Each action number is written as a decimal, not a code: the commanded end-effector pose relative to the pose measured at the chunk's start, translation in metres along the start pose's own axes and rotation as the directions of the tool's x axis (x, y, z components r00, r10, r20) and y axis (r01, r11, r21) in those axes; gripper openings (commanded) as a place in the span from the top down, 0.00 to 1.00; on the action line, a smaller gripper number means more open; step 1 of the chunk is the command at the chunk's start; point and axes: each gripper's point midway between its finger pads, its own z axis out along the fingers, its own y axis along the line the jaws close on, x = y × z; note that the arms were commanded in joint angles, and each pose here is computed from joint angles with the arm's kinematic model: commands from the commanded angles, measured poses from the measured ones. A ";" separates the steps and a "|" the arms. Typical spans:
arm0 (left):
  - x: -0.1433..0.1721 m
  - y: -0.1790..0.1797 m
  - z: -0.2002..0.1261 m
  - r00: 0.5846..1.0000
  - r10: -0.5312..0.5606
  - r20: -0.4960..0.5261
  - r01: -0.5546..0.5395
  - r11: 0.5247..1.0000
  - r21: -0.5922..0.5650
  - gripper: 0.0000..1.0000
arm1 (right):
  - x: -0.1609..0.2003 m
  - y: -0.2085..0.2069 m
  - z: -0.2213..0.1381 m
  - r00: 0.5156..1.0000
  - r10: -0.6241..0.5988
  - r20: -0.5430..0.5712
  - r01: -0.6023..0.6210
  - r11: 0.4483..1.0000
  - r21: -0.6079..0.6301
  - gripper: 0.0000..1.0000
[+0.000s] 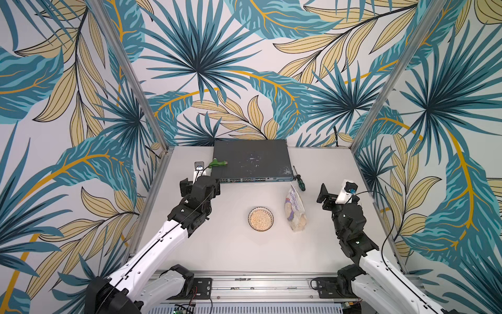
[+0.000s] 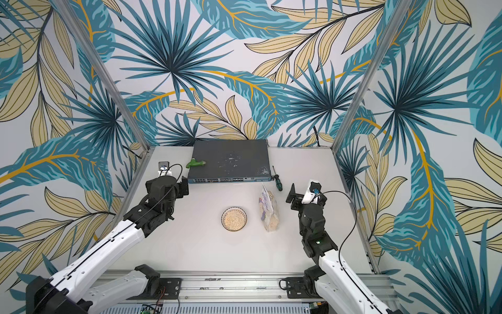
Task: Pour the oats into the breakfast bowl
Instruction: Reset both arms
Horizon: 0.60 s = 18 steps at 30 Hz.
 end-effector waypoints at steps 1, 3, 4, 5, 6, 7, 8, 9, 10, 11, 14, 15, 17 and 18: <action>-0.005 0.000 0.024 0.993 0.021 0.115 -0.023 1.000 0.017 0.00 | -0.002 -0.024 0.016 0.997 -0.023 0.071 0.017 0.995 0.094 0.00; 0.010 0.009 0.040 0.996 0.020 0.082 -0.019 1.000 -0.010 0.00 | 0.011 -0.034 0.030 0.997 -0.057 0.046 0.051 0.992 0.112 0.00; 0.015 0.012 0.048 0.998 0.015 0.068 -0.014 1.000 -0.023 0.00 | 0.017 -0.039 0.035 0.996 -0.074 0.040 0.069 0.991 0.116 0.00; 0.018 0.016 0.056 0.998 0.009 0.060 -0.007 0.999 -0.038 0.00 | 0.021 -0.045 0.040 0.996 -0.080 0.039 0.075 0.989 0.129 0.00; 0.023 0.017 0.064 0.999 0.008 0.054 -0.005 0.999 -0.051 0.00 | 0.023 -0.052 0.044 0.996 -0.074 0.045 0.067 0.988 0.140 0.00; 0.028 0.017 0.072 0.999 0.015 0.047 -0.013 0.998 -0.056 0.00 | 0.025 -0.056 0.048 0.997 -0.062 0.054 0.055 0.989 0.134 0.00; 0.033 0.016 0.079 0.999 0.030 0.037 -0.028 0.998 -0.055 0.00 | 0.029 -0.059 0.051 0.997 -0.056 0.047 0.050 0.992 0.118 0.00; 0.037 0.015 0.085 0.999 0.045 0.031 -0.043 0.998 -0.055 0.00 | 0.030 -0.059 0.054 0.997 -0.051 0.056 0.046 0.994 0.097 0.00; 0.039 0.013 0.089 0.998 0.062 0.029 -0.060 0.997 -0.049 0.00 | 0.031 -0.061 0.056 0.997 -0.056 0.061 0.051 0.995 0.086 0.00; 0.041 0.007 0.093 0.996 0.089 0.027 -0.088 0.996 -0.028 0.00 | 0.032 -0.062 0.058 0.996 -0.065 0.064 0.059 0.995 0.081 0.00; 0.045 -0.004 0.101 0.988 0.150 0.020 -0.151 0.988 0.032 0.00 | 0.044 -0.068 0.065 0.998 -0.040 0.041 0.037 0.998 0.058 0.00; 0.045 -0.006 0.102 0.988 0.153 0.018 -0.153 0.987 0.050 0.00 | 0.049 -0.068 0.066 0.999 -0.028 0.040 0.026 0.999 0.047 0.00; 0.051 -0.006 0.103 0.990 0.141 0.021 -0.143 0.987 0.074 0.00 | 0.052 -0.067 0.067 0.998 -0.010 0.058 0.009 1.000 0.023 0.00; 0.055 -0.004 0.105 0.992 0.118 0.035 -0.121 0.989 0.090 0.00 | 0.053 -0.065 0.068 0.998 -0.014 0.066 0.014 1.000 0.009 0.00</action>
